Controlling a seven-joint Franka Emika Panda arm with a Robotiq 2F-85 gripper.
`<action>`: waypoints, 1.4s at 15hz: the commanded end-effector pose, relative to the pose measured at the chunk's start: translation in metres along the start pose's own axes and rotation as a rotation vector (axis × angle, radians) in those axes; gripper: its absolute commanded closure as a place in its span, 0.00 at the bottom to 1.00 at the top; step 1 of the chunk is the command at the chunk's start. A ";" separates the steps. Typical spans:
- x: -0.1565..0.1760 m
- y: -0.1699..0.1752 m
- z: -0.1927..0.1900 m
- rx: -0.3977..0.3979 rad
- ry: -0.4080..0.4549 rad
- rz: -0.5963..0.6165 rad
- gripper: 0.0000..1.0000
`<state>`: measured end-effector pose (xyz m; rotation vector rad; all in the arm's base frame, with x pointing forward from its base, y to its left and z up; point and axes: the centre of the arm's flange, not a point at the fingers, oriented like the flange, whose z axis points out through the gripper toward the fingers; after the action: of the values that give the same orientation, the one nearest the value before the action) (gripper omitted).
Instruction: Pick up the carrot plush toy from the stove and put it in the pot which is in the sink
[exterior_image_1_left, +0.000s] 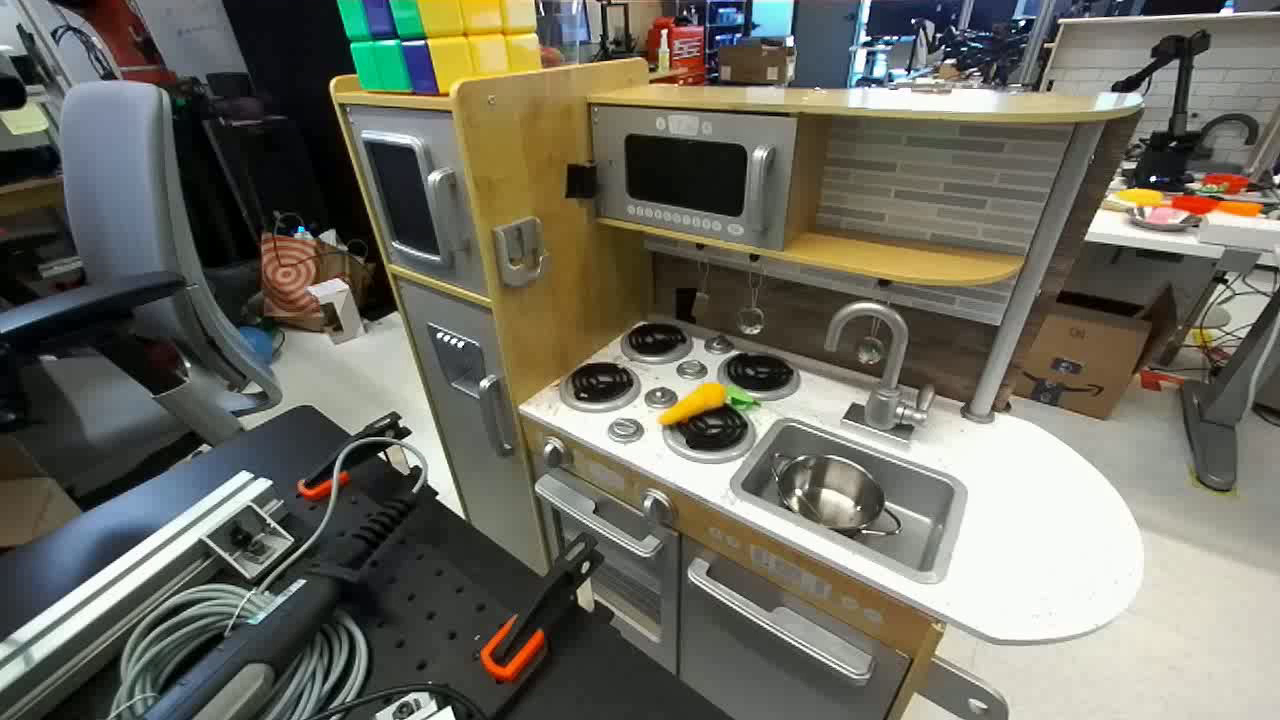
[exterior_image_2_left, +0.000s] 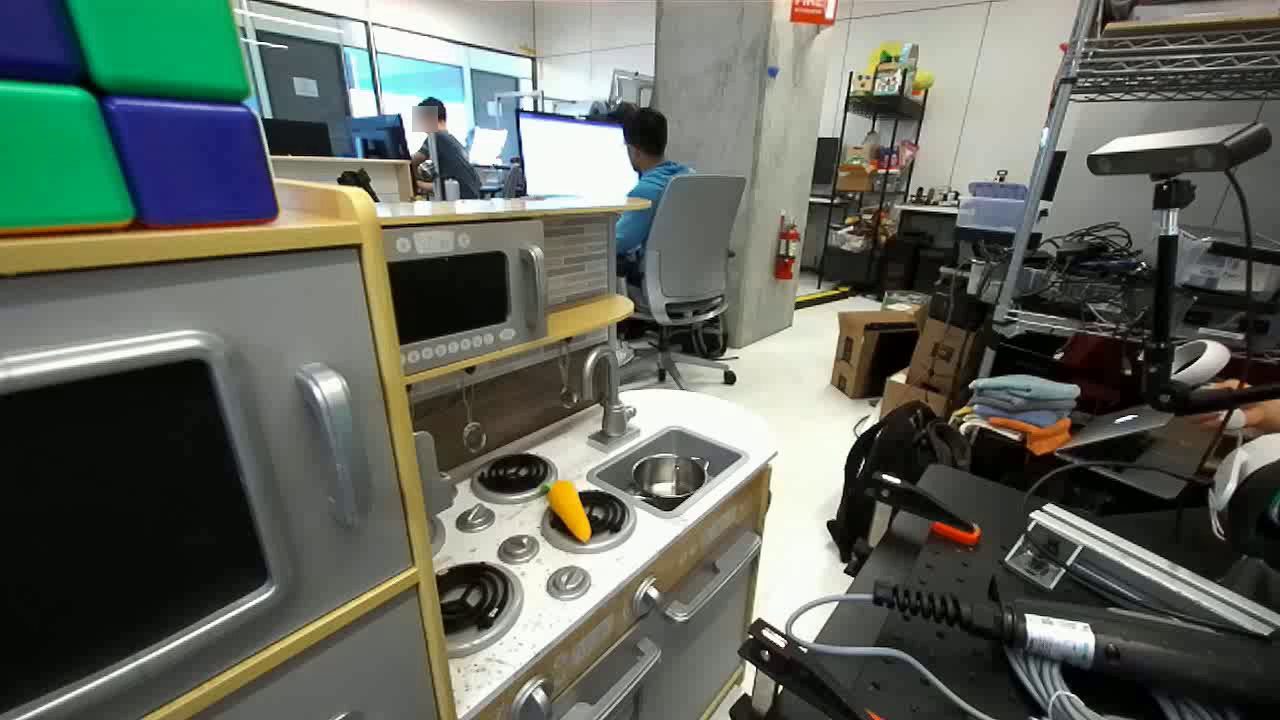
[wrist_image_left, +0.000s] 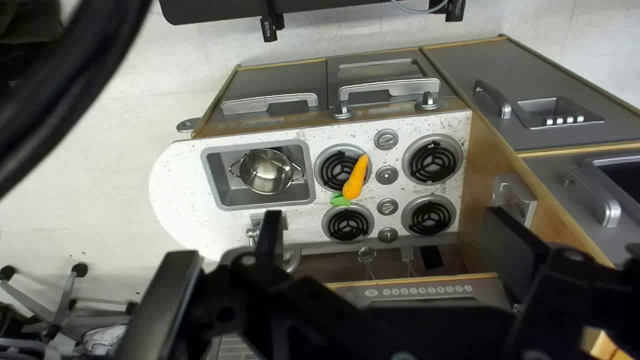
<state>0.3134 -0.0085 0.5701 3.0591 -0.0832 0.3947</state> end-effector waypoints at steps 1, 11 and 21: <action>0.000 0.000 0.000 0.000 0.002 0.000 0.00; 0.000 0.000 -0.001 0.000 0.003 0.000 0.00; 0.046 -0.006 0.036 -0.008 -0.007 0.101 0.00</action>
<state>0.3205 -0.0082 0.5667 3.0640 -0.1370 0.4066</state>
